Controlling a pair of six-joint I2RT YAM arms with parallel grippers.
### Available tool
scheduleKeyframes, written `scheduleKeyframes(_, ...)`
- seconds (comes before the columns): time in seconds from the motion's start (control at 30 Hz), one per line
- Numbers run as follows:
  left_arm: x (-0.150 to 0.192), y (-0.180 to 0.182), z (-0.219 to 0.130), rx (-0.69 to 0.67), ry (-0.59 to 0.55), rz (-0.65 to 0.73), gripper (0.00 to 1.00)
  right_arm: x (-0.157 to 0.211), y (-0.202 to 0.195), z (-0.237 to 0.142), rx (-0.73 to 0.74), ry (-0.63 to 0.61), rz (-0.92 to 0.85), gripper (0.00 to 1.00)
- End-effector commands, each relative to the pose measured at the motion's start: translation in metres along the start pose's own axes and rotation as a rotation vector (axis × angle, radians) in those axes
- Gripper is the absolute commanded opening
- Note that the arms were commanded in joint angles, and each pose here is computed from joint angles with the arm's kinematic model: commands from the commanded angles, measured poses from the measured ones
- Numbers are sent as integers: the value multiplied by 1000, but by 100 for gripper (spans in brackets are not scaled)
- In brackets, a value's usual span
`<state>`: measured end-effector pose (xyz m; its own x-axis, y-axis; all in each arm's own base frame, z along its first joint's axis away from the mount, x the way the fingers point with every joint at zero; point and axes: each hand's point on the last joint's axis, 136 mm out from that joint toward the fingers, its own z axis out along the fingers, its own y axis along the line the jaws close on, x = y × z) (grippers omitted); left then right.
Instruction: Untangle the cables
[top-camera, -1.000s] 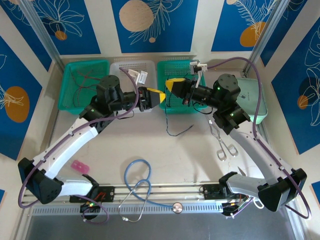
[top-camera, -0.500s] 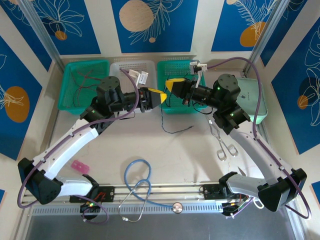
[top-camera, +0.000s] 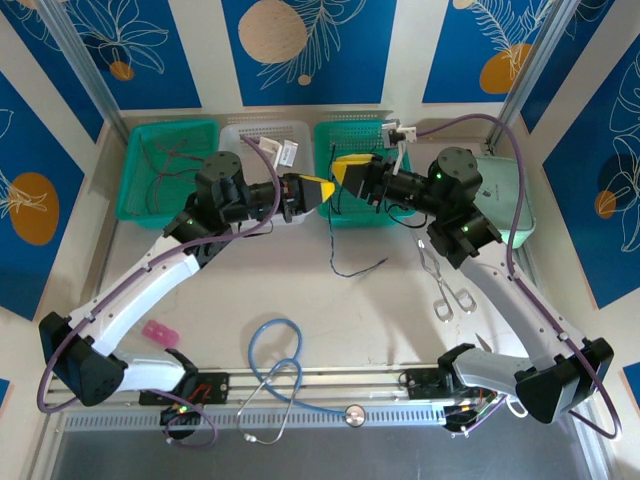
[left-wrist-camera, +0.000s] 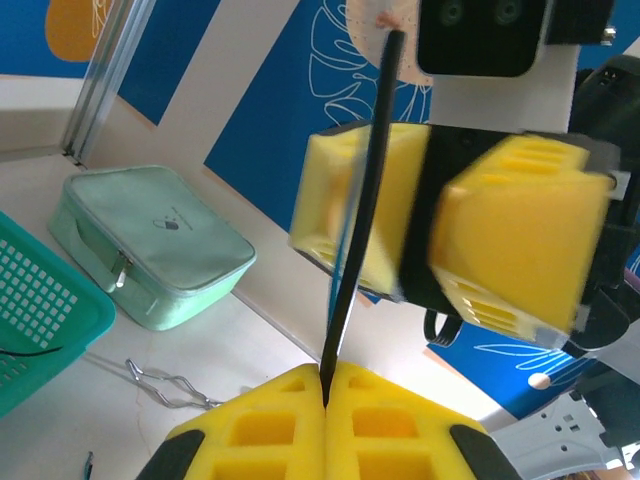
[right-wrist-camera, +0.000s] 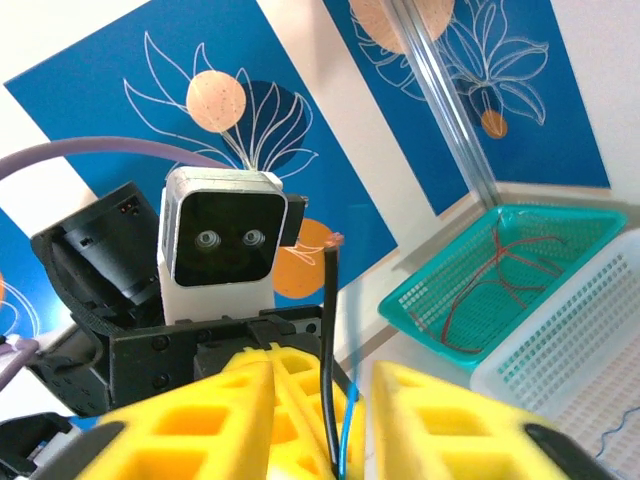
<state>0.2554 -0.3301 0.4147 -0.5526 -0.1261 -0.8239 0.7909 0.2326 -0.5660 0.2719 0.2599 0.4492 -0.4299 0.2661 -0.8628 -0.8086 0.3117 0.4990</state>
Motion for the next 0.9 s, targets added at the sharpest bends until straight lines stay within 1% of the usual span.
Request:
scheduleKeyframes(0.0, -8, -11, -4, 17, -38, 27, 0, -16, 16, -12, -21, -41, -31, 39)
scheduleKeyframes(0.27, -6, -8, -1, 19, -26, 18, 0, -15, 15, -8, -43, -22, -6, 38)
scheduleKeyframes(0.47, -6, -9, -2, 19, -27, 18, 0, -12, 7, 1, -51, -5, 23, 44)
scheduleKeyframes(0.57, -5, -9, -3, 19, -22, 14, 0, -12, 6, 6, -68, -3, 34, 42)
scheduleKeyframes(0.63, -5, -9, -3, 17, -22, 14, 0, -11, 5, 9, -73, 0, 36, 37)
scheduleKeyframes(0.8, -4, -9, -5, 10, -17, 9, 0, -12, 5, 10, -76, -9, 37, 1)
scheduleKeyframes(0.87, -3, -8, -5, 9, -18, 8, 0, -13, 4, 9, -68, -14, 37, 0)
